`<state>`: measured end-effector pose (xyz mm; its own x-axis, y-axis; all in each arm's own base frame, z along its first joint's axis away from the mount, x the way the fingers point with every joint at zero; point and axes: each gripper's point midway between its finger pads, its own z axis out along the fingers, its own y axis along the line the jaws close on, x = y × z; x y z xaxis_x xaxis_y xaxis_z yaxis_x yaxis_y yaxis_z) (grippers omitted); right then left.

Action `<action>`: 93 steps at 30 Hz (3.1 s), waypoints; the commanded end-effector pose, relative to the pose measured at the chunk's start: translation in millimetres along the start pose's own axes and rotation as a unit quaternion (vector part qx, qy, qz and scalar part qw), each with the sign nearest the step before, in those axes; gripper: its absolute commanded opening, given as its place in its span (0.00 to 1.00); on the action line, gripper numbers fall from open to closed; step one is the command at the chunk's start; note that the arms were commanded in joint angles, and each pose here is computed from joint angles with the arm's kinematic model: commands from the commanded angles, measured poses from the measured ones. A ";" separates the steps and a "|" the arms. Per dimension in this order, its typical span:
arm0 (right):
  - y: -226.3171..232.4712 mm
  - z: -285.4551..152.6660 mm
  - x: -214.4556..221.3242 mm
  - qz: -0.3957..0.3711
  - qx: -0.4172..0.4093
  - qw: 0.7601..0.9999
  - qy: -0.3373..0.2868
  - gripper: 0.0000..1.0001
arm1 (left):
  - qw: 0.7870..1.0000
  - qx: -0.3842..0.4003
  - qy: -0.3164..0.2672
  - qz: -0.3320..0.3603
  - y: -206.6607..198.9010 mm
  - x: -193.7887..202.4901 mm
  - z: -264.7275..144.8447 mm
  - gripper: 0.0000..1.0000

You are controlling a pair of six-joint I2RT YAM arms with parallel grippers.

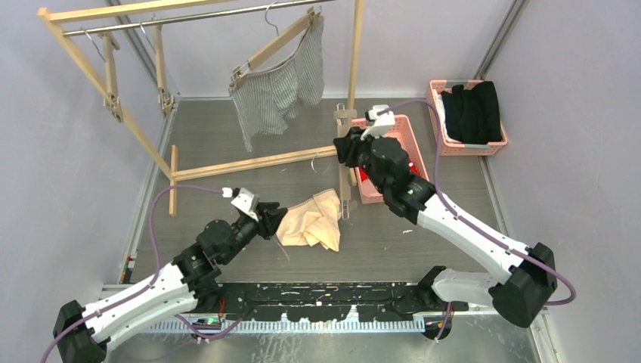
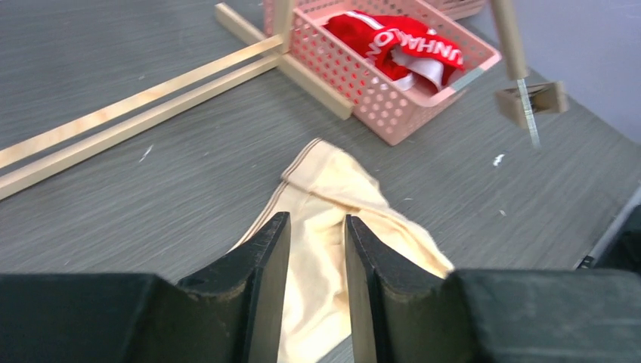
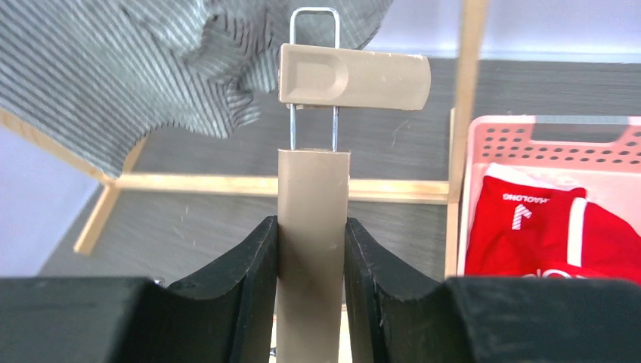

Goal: Remove the underwear clipped to the hanger

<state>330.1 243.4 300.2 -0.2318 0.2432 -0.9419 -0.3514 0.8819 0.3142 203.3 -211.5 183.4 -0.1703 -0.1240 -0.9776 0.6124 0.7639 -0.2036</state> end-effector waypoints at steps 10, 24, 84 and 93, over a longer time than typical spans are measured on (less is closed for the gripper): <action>40.6 -19.9 -36.0 0.082 -0.035 0.986 -0.143 0.01 | 0.942 0.276 -0.192 -0.001 -120.6 -128.7 20.5 0.63; 55.1 -46.9 -59.8 0.119 -0.078 0.966 -0.217 0.01 | 0.951 0.230 -0.207 -0.015 -107.2 -125.9 38.4 0.61; 27.0 -77.7 -60.2 -0.021 0.018 0.970 -0.244 0.98 | 0.990 0.067 0.091 0.090 -55.4 -119.9 -15.6 0.00; 11.5 -92.7 -30.4 -0.033 0.009 0.981 -0.192 1.00 | 0.985 -0.132 0.066 0.086 23.6 -177.5 -90.7 0.00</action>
<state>229.8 262.4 370.2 0.1095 0.4872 -0.8664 -0.5514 0.7550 0.3549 158.6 -221.9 310.0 -0.2052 0.2044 -0.9571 0.7725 0.6343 -0.0302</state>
